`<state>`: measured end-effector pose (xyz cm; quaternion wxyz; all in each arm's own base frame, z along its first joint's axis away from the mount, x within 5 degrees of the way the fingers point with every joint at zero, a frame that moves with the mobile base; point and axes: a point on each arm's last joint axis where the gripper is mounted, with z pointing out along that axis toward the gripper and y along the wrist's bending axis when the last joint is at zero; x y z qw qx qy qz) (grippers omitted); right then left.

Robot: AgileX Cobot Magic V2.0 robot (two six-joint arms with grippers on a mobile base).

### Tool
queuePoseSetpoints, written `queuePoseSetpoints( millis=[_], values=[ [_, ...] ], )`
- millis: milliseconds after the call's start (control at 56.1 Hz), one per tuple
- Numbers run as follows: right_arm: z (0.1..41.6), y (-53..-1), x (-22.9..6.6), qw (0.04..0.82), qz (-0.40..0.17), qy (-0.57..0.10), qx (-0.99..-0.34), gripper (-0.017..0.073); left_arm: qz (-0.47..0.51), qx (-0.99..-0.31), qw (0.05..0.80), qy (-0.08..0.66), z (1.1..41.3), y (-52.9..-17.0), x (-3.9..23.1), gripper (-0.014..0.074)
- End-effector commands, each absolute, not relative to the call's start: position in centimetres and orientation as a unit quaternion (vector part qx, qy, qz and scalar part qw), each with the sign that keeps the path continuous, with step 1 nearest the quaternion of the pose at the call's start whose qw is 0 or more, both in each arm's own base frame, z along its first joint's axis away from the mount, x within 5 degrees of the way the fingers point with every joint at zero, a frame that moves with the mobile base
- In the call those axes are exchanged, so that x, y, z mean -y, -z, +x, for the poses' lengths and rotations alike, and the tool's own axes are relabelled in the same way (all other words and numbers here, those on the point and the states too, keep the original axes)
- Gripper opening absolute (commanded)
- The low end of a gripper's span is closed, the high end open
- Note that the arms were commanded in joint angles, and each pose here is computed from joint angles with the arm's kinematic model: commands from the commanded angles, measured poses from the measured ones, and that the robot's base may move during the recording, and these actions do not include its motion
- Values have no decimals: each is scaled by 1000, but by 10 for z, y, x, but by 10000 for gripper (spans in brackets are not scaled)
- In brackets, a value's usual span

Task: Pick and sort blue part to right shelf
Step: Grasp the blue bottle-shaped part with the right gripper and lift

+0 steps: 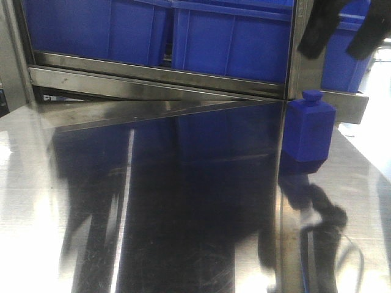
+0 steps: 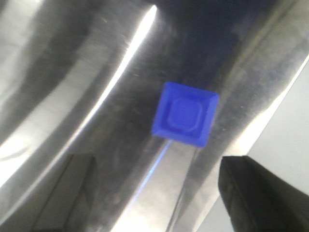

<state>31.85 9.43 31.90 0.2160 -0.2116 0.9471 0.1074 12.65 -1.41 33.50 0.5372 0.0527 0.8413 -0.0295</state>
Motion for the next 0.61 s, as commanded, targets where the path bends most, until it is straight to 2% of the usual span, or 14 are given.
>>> queuePoseSetpoints(
  millis=[0,232,589],
  values=[
    [329,-332,-96,250,-209,-106,-939,619,47,-807,587,34,128,-353,14,332],
    [357,-295,-103,205,-206,-106,-951,619,47,-807,587,34,128,-353,14,332],
    [370,-261,-106,155,-204,-106,-961,604,47,-807,587,34,128,-353,14,332]
  ],
)
